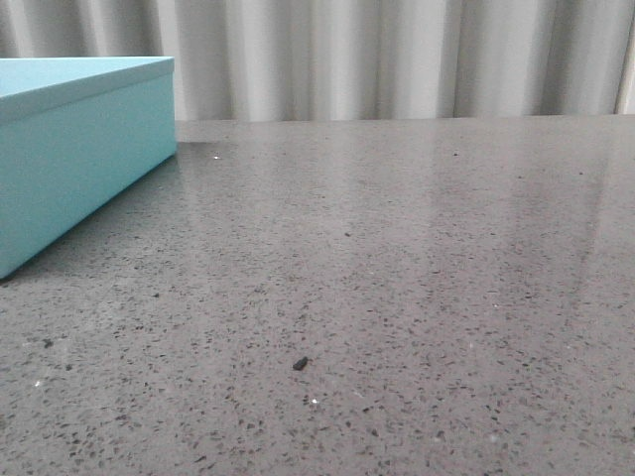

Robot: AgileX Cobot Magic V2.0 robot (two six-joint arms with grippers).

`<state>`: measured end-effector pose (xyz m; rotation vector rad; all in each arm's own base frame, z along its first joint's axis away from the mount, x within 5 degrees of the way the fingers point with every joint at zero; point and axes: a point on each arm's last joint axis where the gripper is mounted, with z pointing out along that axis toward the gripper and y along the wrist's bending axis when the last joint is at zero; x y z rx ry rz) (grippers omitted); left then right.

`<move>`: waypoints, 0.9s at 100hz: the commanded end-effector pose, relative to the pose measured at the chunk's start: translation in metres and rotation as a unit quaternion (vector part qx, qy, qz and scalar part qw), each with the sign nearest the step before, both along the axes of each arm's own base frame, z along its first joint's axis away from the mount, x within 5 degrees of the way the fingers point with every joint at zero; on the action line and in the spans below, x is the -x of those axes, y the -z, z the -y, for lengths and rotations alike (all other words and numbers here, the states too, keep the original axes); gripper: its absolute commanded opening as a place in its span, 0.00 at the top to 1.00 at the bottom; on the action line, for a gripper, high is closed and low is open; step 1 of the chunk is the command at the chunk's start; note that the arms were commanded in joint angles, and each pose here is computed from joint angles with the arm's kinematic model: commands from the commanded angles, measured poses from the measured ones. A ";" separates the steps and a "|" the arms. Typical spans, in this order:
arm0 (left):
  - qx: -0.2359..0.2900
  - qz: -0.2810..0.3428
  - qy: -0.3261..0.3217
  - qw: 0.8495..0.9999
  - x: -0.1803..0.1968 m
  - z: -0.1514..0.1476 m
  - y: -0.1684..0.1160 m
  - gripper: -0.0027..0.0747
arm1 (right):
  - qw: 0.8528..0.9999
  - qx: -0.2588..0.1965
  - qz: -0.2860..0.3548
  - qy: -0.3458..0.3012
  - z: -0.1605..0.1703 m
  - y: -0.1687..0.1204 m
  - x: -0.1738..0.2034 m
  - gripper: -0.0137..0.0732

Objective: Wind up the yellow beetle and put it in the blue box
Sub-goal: 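Lift the car with the left gripper and drop it into the box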

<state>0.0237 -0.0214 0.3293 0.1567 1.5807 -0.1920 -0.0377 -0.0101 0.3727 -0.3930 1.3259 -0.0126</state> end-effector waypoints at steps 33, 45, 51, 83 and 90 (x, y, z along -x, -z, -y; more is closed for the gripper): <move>0.094 0.045 -0.013 0.994 -0.012 -0.004 0.004 0.99 | 0.998 -0.010 0.057 0.004 0.003 -0.012 0.007 0.90; 0.094 0.041 -0.013 0.995 -0.013 -0.004 0.006 0.99 | 0.998 -0.009 0.056 0.004 0.002 -0.012 0.007 0.90; 0.094 0.041 -0.013 0.995 -0.013 -0.004 0.006 0.99 | 0.998 -0.009 0.056 0.004 0.002 -0.012 0.007 0.90; 0.104 0.032 -0.011 0.994 -0.016 -0.003 0.012 0.99 | 0.998 -0.013 0.055 -0.001 0.002 -0.012 0.007 0.90; 0.101 0.022 -0.014 0.995 -0.018 -0.004 0.019 0.99 | 0.998 -0.014 0.055 -0.001 0.002 -0.012 0.007 0.90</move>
